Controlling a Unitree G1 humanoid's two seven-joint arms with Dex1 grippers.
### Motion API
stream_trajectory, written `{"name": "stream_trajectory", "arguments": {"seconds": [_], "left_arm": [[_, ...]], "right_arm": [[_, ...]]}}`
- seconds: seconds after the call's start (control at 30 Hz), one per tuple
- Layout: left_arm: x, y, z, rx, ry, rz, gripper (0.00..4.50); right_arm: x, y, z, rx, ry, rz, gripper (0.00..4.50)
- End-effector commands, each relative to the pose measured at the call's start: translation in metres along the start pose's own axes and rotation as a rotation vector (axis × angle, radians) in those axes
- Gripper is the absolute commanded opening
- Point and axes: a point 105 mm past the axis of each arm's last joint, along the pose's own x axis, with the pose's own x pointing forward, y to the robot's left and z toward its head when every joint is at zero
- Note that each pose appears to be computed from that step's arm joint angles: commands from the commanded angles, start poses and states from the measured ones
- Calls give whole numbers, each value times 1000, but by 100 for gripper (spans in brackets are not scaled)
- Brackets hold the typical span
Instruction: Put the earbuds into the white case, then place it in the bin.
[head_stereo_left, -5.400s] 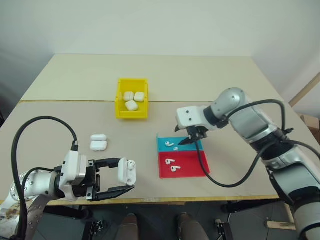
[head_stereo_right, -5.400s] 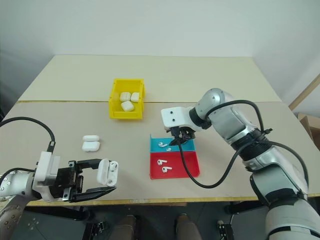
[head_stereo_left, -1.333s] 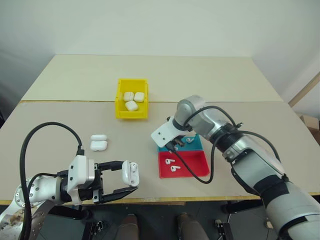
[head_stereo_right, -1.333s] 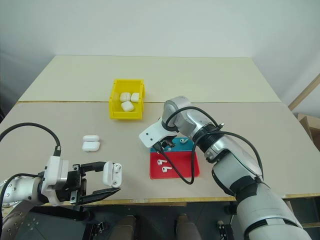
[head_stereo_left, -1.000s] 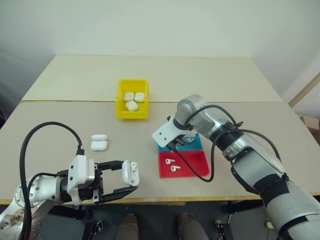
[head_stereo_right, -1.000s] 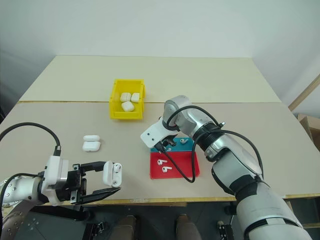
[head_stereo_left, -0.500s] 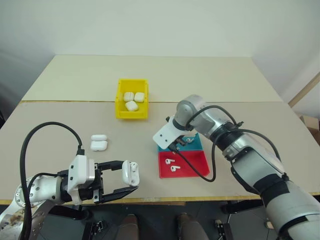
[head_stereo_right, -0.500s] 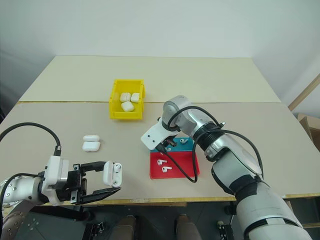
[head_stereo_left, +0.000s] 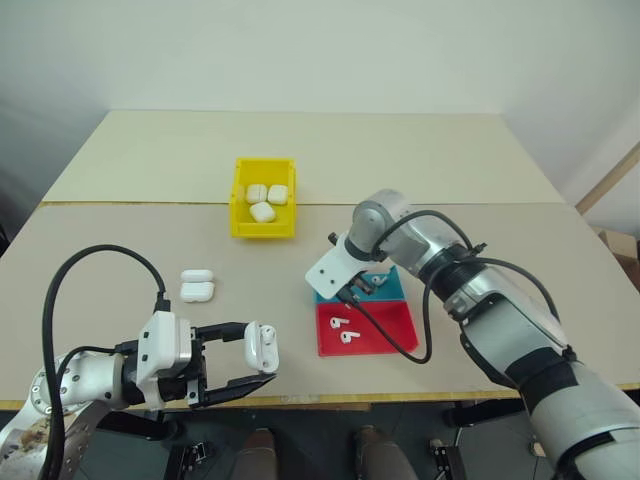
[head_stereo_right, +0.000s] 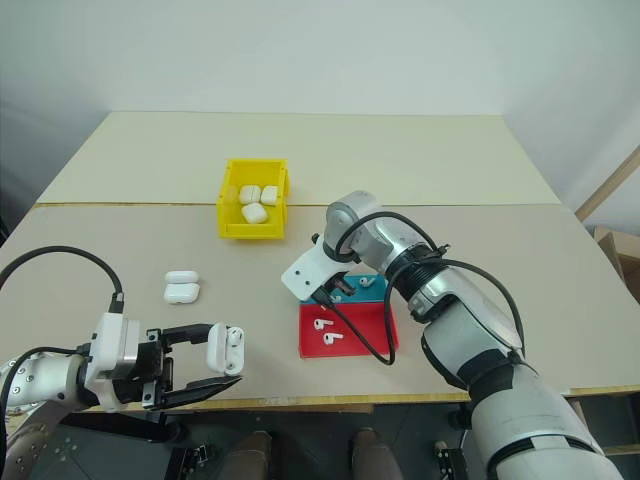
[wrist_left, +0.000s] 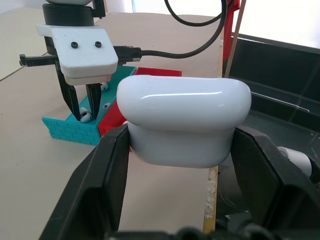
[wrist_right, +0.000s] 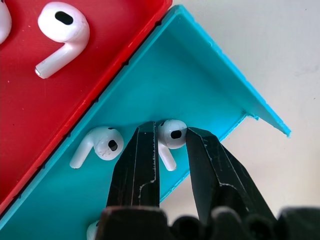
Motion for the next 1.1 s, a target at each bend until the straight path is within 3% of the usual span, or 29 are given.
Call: {"name": "stream_trajectory", "arguments": {"seconds": [0.03, 0.3, 0.43, 0.53, 0.67, 0.77, 0.87, 1.0, 1.1], "left_arm": [[3, -2, 10, 55, -31, -14, 280], [8, 5, 15, 71, -66, -21, 280], [14, 12, 21, 85, -100, -36, 280], [18, 19, 25, 95, -122, -42, 280], [20, 23, 30, 94, -142, -62, 280], [24, 27, 35, 98, -170, -83, 280], [31, 31, 41, 106, -195, -107, 280], [45, 35, 49, 133, -226, -153, 280], [53, 35, 55, 139, -249, -184, 280]], "right_arm": [[-16, -10, 4, 40, -53, -66, 79], [-88, -28, -9, 354, -247, -381, 79], [-142, -23, -13, 645, -507, -617, 79], [-177, -1, -10, 806, -772, -822, 79], [-189, 32, 4, 819, -975, -979, 79], [-193, 56, 22, 884, -1222, -951, 79], [-191, 70, 39, 907, -1355, -897, 79], [-196, 91, 69, 749, -1410, -889, 79], [-193, 97, 79, 730, -1461, -791, 79]]}}
